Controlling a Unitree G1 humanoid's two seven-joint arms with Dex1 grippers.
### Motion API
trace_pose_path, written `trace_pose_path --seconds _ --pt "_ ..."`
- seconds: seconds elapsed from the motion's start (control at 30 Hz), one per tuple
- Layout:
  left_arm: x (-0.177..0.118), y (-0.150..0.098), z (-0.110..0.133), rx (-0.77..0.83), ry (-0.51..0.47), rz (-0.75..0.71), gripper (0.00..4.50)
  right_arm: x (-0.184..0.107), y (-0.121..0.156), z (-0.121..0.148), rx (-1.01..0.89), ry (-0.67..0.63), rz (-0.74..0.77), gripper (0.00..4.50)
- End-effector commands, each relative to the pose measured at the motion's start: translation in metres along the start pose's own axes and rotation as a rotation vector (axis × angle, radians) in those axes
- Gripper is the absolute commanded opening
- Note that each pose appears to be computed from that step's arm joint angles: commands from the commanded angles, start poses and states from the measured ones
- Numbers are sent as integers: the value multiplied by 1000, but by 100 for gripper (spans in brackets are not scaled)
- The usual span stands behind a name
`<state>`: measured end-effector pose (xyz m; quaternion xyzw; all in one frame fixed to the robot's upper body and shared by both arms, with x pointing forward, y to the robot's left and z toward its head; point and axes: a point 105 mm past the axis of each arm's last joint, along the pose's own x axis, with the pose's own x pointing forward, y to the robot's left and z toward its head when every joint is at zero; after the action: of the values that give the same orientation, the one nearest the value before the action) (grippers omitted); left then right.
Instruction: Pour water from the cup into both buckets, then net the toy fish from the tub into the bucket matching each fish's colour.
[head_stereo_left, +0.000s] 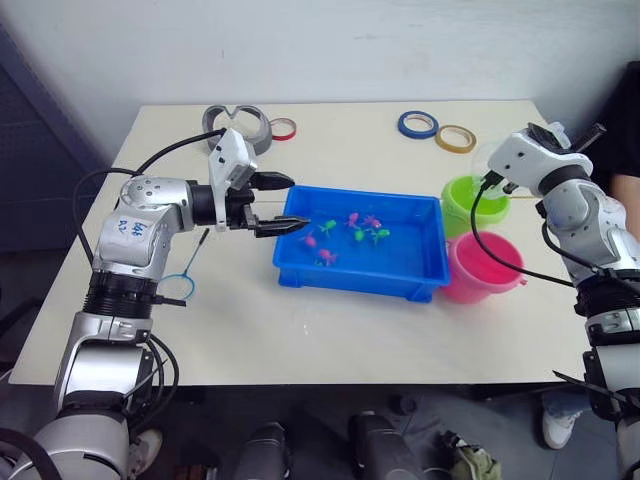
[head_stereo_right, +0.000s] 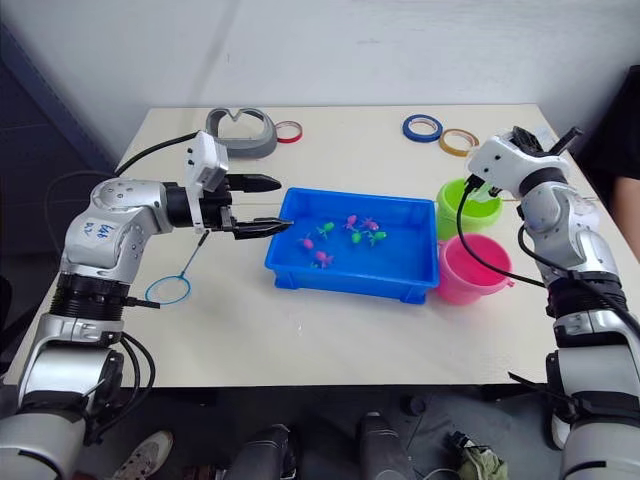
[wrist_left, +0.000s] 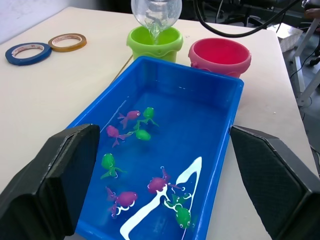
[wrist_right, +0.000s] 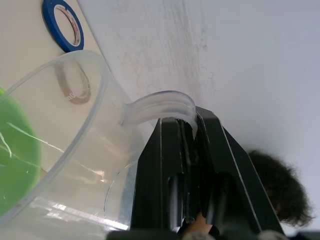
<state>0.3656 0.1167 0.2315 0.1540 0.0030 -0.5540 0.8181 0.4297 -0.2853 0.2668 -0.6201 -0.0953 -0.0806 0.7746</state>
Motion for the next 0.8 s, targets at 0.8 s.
trace_pose_path --seconds 0.8 --pt "-5 -1 16 39 -42 8 450 -6 -28 -21 175 91 -95 8"
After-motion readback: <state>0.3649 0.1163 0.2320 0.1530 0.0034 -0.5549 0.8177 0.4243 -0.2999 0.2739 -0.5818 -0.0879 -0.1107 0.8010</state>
